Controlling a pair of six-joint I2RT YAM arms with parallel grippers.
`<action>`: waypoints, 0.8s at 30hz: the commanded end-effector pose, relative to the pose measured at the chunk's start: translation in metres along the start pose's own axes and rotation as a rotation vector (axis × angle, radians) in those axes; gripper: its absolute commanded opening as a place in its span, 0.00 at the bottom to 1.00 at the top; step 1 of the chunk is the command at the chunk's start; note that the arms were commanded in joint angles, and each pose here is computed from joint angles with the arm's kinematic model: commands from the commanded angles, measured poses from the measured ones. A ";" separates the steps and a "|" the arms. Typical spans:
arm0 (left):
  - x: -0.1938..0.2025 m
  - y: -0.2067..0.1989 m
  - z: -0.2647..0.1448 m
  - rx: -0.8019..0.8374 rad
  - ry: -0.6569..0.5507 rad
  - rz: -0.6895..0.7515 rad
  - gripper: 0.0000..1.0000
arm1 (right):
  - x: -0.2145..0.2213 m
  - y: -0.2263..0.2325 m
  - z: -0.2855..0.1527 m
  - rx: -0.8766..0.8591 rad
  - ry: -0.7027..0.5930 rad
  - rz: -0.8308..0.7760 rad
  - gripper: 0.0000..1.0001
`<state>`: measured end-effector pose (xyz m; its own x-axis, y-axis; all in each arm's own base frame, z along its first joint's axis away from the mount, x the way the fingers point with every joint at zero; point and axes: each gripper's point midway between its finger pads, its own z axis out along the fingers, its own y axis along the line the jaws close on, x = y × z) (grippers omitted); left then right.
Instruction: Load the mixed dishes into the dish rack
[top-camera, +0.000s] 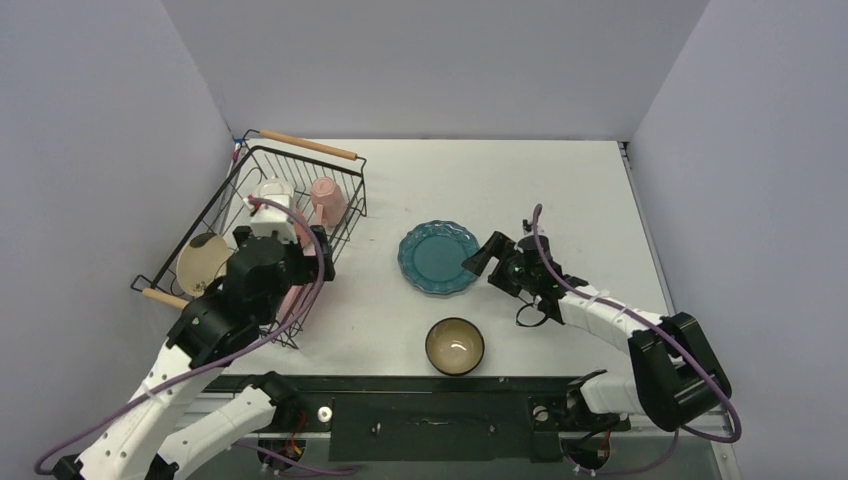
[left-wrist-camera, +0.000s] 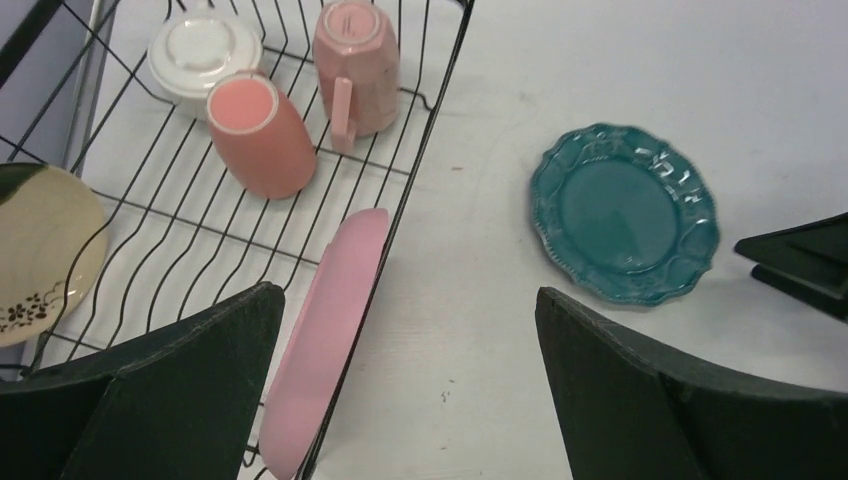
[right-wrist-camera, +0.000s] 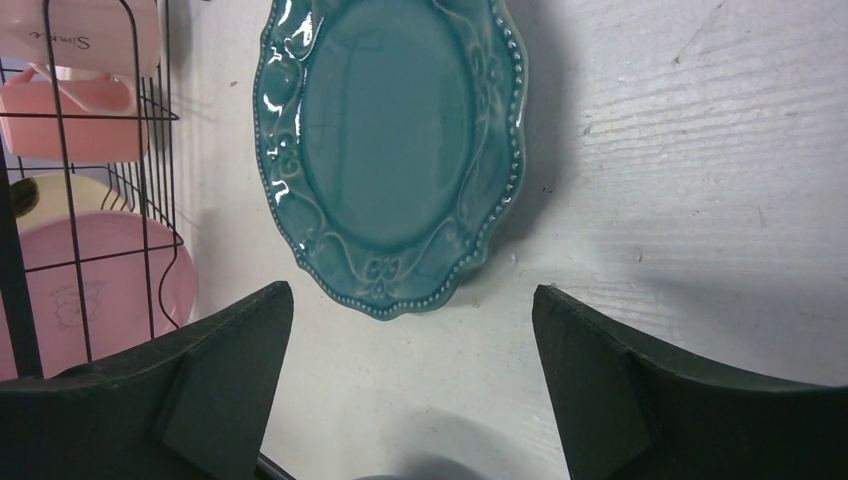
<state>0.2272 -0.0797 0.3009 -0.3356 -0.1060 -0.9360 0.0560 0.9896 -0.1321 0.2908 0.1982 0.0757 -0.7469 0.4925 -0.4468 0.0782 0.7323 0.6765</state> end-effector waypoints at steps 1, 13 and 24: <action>0.016 0.004 0.011 -0.054 0.058 0.009 0.97 | -0.017 0.016 0.006 -0.066 -0.058 0.008 0.84; 0.027 -0.054 0.011 0.223 0.132 -0.099 0.97 | -0.007 0.012 0.035 -0.120 0.014 0.061 0.79; 0.021 -0.056 -0.004 0.274 0.068 -0.224 0.97 | -0.018 0.009 0.062 -0.180 -0.058 0.179 0.58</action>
<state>0.2111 -0.1254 0.2634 -0.4865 -0.2002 -0.8505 0.1828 0.9285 -0.3231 0.3237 0.2260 0.0384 -0.7607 0.5717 -0.3073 0.1233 0.5921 0.7964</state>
